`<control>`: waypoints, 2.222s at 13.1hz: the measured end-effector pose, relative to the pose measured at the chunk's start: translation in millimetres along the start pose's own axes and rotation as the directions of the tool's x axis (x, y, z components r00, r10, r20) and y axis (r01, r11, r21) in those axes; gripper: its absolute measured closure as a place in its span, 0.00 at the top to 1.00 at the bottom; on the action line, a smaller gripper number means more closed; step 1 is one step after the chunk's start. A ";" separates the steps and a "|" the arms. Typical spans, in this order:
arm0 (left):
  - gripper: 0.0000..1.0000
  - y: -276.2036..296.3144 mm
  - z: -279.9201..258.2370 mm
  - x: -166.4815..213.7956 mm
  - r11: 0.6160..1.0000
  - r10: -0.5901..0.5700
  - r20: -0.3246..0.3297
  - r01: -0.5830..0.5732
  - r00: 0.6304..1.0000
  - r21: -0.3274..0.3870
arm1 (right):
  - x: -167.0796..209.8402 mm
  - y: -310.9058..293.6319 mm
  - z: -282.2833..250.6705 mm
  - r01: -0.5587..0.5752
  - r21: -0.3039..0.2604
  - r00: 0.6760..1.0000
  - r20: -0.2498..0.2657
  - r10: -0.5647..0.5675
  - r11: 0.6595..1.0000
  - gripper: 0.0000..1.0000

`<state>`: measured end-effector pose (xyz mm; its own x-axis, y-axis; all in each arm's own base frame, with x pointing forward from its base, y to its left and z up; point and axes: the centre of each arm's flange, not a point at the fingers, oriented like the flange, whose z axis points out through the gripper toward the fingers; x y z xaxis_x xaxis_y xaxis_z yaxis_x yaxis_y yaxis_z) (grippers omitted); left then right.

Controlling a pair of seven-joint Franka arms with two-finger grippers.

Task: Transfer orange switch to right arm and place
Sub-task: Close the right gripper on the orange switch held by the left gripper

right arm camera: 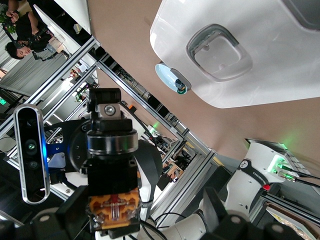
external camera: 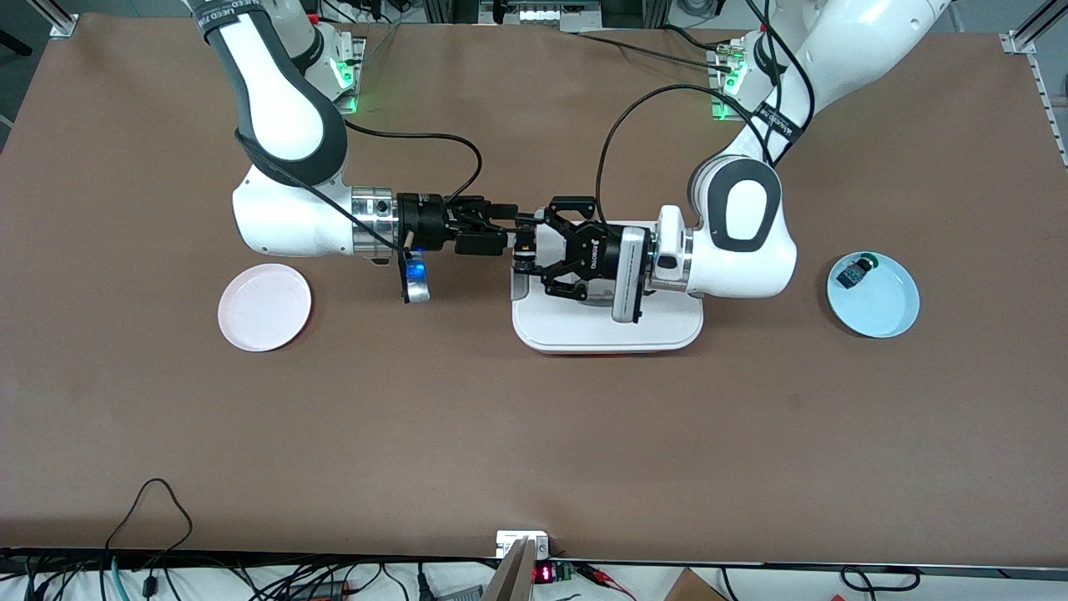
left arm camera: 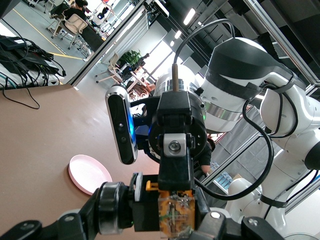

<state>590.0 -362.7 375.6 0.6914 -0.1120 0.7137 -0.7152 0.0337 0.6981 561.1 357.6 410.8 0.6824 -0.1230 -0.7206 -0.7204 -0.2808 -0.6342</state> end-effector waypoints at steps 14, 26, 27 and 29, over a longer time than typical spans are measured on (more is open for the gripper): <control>0.73 0.2 0.0 0.6 1.000 0.001 -0.001 -0.001 1.000 0.000 | -6.1 -0.2 12.5 -0.029 0.046 0.999 0.017 0.028 0.999 0.84; 0.73 0.9 2.2 -0.9 1.000 -0.008 -0.005 0.008 1.000 -0.005 | -5.1 -7.8 2.3 -0.039 0.079 0.999 0.005 0.038 0.996 0.41; 0.73 0.8 2.2 -0.9 1.000 -0.008 -0.005 0.008 1.000 -0.005 | -5.1 -7.8 2.3 -0.039 0.079 0.999 0.005 0.038 0.996 0.41; 0.73 0.8 2.2 -0.9 1.000 -0.008 -0.005 0.008 1.000 -0.005 | -5.2 -7.9 2.3 -0.039 0.080 0.999 0.005 0.038 0.996 0.41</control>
<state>588.5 -364.8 375.5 0.6977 -0.1069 0.7083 -0.7091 0.0375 0.7041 562.9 362.6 418.9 0.6537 -0.1292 -0.7457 -0.7538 -0.1992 -0.6262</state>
